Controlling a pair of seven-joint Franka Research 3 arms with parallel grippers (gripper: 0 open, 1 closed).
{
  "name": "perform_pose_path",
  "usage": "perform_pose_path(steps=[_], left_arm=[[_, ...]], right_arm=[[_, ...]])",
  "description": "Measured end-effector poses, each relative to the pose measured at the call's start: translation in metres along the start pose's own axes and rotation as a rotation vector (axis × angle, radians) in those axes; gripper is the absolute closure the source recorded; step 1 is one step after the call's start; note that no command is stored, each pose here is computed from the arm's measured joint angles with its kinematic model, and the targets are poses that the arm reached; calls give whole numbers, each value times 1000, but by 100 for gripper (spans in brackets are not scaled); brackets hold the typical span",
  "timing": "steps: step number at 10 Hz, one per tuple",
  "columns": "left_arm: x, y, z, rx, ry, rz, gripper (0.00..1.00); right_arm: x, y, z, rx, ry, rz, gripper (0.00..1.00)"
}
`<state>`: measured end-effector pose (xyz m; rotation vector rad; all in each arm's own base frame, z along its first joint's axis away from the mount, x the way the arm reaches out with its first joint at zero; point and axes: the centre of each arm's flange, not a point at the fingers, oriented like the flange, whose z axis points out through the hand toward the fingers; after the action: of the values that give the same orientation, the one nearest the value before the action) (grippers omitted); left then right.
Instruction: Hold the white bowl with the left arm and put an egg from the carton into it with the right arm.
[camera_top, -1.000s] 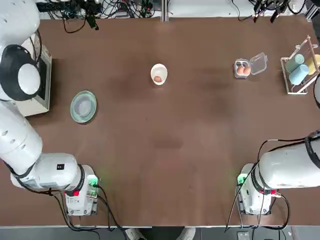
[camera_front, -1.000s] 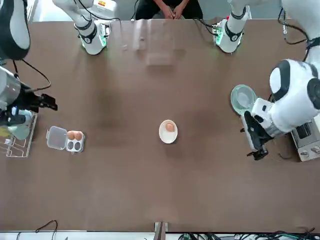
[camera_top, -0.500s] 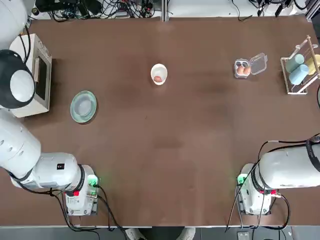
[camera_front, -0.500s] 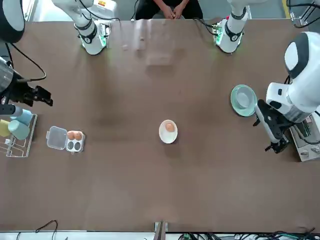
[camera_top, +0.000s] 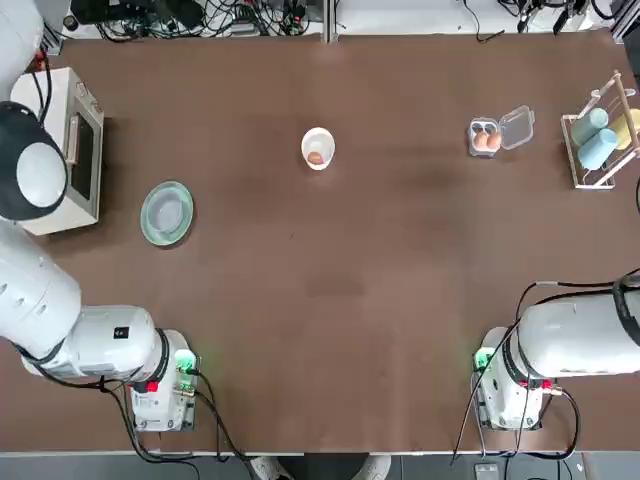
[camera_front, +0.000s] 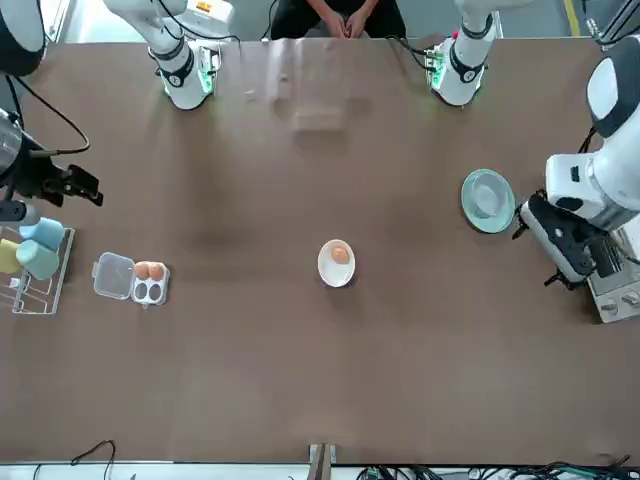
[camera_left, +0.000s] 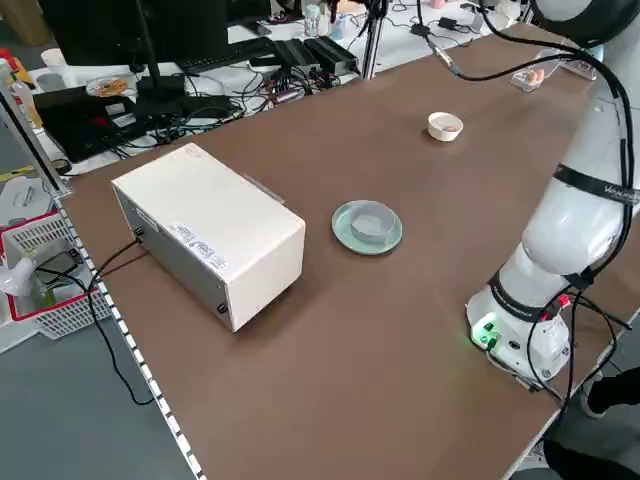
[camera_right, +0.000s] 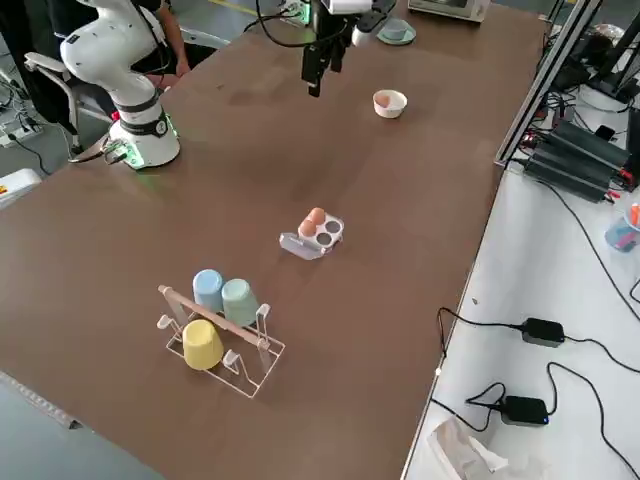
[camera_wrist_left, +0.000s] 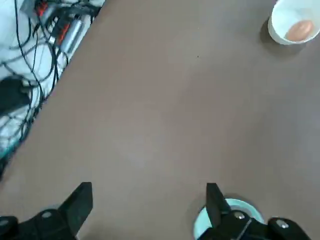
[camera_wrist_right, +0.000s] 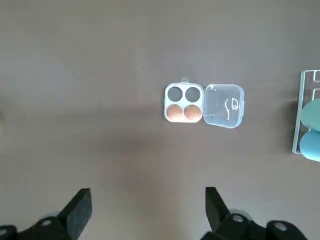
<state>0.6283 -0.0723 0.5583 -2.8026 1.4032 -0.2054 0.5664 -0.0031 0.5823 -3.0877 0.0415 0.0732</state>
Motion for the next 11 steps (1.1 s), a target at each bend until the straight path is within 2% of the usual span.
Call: perform_pose_path(steps=[4, 6, 11], left_arm=[[-5, 8, -4, -27, -40, -361, 0], [-6, 10, -11, -3, -47, -538, 0], [-11, 22, -39, 29, -48, -816, 0]], right_arm=[[-1, -1, 1, 0, -9, -1, 0], [-1, -1, 1, 0, -12, -1, 0], [-1, -1, 0, 0, -8, -2, 0]])
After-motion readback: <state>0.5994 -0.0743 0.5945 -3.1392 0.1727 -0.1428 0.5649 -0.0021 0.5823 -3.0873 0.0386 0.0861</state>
